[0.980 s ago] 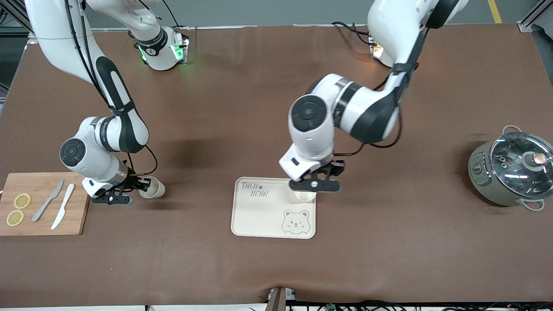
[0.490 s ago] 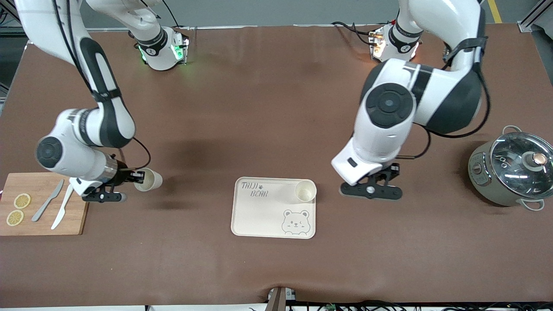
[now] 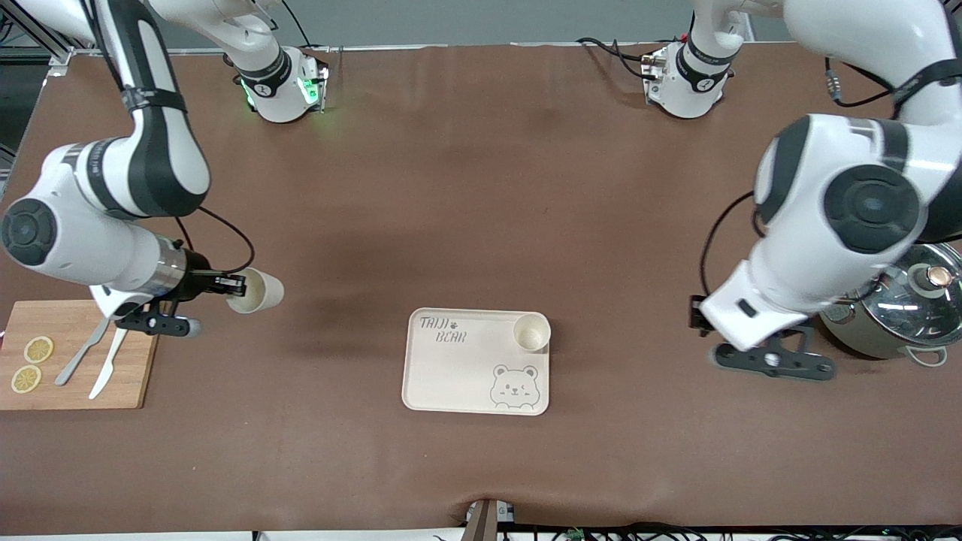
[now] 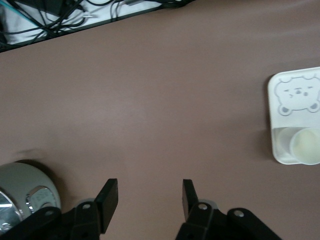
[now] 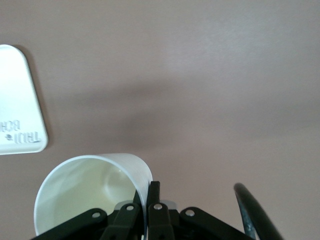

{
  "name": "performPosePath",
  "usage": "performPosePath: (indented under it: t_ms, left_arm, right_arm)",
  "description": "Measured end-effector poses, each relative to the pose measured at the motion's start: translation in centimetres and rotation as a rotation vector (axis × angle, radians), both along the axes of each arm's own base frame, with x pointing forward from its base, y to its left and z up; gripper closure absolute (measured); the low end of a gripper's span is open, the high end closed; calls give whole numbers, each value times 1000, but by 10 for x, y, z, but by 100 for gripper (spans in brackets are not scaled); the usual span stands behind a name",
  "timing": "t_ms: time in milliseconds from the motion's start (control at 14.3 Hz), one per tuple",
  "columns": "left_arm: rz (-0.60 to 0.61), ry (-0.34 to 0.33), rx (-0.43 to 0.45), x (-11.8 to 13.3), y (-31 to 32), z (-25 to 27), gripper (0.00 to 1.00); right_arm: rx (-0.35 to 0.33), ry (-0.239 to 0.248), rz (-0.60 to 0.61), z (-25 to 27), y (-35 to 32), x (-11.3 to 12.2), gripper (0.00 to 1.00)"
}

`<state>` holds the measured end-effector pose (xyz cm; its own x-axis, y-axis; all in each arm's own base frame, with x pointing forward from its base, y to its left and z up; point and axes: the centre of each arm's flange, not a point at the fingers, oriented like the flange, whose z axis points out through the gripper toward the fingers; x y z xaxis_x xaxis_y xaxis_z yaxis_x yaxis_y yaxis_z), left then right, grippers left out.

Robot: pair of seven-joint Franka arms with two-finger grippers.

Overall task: Place white IKEA cup upright on tray with both arms
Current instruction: 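Carry the second cup with the right gripper onto the tray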

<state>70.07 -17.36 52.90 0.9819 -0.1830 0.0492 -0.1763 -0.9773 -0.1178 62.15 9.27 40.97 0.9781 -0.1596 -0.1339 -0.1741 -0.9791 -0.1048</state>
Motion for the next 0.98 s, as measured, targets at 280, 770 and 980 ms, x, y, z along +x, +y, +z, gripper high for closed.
performPosePath:
  t_ms: [280,770,980]
  left_arm:
    - [90,17,-63,14,74,-1,30]
    - [135,16,-72,19,116,-1,0]
    - [125,15,-71,20,129,0,0]
  right_arm:
    - [20,-12,-103,17,65,-4,96]
    - [61,-69,-231,19,166,-2,96]
    - [48,-65,-278,-2,189,10,96]
